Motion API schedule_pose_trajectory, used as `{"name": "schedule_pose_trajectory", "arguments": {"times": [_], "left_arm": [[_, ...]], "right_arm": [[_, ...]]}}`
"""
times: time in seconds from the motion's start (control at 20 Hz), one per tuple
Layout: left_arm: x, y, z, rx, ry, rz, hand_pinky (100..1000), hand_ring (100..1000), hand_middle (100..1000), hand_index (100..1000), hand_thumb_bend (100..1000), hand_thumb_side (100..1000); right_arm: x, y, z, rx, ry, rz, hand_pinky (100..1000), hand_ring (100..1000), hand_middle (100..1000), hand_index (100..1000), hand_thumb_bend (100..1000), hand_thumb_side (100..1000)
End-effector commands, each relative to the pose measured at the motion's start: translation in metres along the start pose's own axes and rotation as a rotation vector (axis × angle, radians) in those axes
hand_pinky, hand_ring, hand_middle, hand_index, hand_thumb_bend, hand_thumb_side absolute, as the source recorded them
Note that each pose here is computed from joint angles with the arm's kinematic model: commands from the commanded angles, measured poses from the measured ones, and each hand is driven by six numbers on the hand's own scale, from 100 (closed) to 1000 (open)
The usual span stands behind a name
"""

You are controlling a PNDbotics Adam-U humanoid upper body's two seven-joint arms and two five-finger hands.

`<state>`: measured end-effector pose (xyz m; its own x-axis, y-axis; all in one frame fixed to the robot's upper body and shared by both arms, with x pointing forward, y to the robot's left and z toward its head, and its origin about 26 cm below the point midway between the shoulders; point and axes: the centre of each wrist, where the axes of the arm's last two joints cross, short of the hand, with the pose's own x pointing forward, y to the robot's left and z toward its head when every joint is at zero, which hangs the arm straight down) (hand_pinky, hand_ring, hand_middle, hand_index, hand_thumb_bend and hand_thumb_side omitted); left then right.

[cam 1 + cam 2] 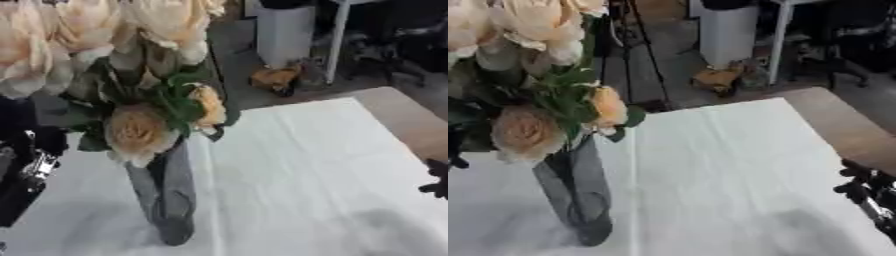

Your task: Arrange flowers into the vase.

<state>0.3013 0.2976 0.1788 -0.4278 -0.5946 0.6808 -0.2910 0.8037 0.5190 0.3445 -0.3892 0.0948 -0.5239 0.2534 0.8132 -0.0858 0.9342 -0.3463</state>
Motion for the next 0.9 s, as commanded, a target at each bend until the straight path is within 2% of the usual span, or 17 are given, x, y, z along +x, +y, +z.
{"name": "schedule_pose_trajectory", "arguments": {"times": [0.05, 0.45, 0.85, 0.9], "left_arm": [[0.0044, 0.0038, -0.0020, 0.045, -0.016, 0.017, 527, 651, 538, 751, 372, 929], [0.0017, -0.0003, -0.0002, 0.069, 0.000, 0.053, 499, 629, 522, 748, 278, 994], [0.0028, -0.0030, 0.0012, 0.084, 0.000, 0.079, 490, 624, 517, 746, 262, 1000], [0.0027, -0.0032, 0.0016, 0.084, 0.001, 0.081, 489, 624, 517, 746, 262, 1000]], "right_arm": [[0.0093, -0.0088, -0.0038, -0.007, -0.026, 0.030, 662, 971, 384, 702, 472, 536], [0.0091, -0.0084, -0.0046, -0.005, -0.028, 0.030, 662, 971, 384, 705, 475, 539], [0.0088, -0.0078, -0.0060, -0.003, -0.034, 0.030, 662, 971, 384, 707, 474, 541], [0.0088, -0.0077, -0.0061, -0.003, -0.035, 0.029, 661, 971, 385, 707, 463, 564]]}}
